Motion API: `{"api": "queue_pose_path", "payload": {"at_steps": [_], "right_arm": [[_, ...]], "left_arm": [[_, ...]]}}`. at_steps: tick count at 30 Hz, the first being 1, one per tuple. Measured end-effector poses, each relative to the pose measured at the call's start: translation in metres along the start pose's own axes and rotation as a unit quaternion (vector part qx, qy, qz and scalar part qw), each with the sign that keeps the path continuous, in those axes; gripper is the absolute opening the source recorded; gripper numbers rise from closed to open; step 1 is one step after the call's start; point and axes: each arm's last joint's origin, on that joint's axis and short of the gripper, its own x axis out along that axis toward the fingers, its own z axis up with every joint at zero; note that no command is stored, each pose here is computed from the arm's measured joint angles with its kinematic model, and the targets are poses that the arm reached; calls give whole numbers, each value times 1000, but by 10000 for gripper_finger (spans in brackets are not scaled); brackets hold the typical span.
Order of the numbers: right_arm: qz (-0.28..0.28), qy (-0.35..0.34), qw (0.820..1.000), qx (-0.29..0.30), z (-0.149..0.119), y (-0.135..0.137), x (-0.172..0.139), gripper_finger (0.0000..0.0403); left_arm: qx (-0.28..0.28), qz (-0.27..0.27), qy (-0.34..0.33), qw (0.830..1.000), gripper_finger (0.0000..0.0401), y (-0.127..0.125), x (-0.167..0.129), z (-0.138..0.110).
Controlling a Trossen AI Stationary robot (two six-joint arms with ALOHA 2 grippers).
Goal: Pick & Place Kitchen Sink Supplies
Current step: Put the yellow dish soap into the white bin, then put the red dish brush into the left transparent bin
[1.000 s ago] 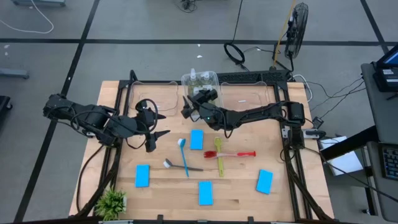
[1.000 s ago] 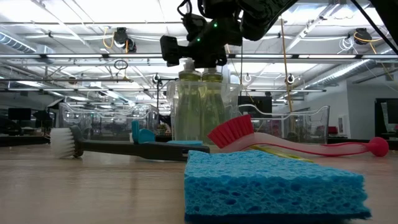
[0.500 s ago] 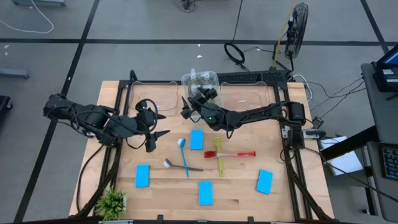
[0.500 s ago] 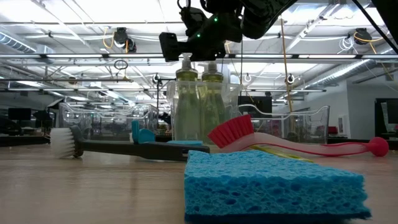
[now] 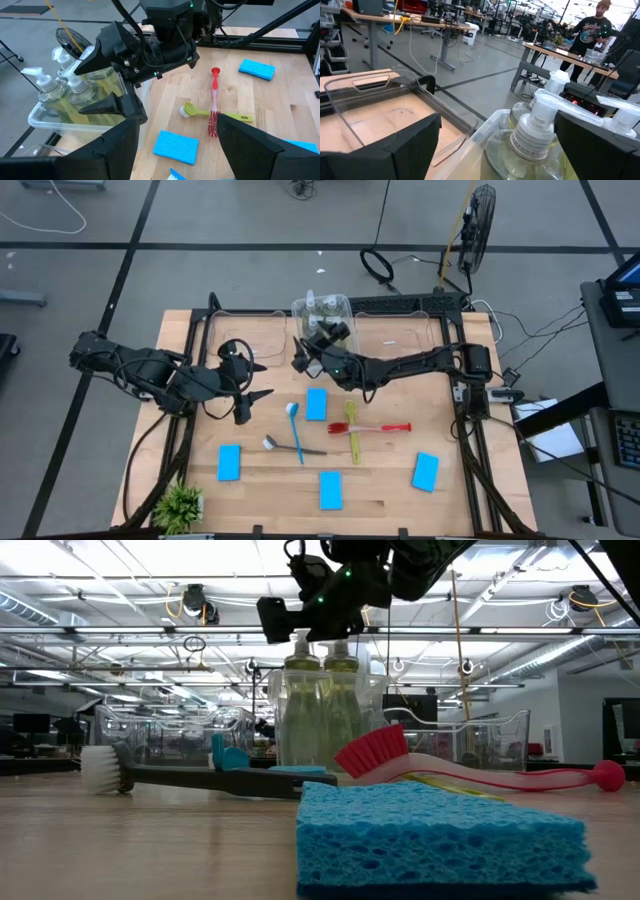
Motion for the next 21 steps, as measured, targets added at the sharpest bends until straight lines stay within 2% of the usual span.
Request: {"api": "queue_pose_path", "payload": {"at_steps": [7,14,21], "right_arm": [[10,1,1000,-13,0,7,-8,377],[-17,7,1000,-22,-1,9,-12,377],[-8,5,1000,-25,0,15,-19,377]], "left_arm": [[0,0,0,1000,269,0,0,0],[0,0,0,1000,269,0,0,0],[1,-1,0,1000,269,0,0,0]]}}
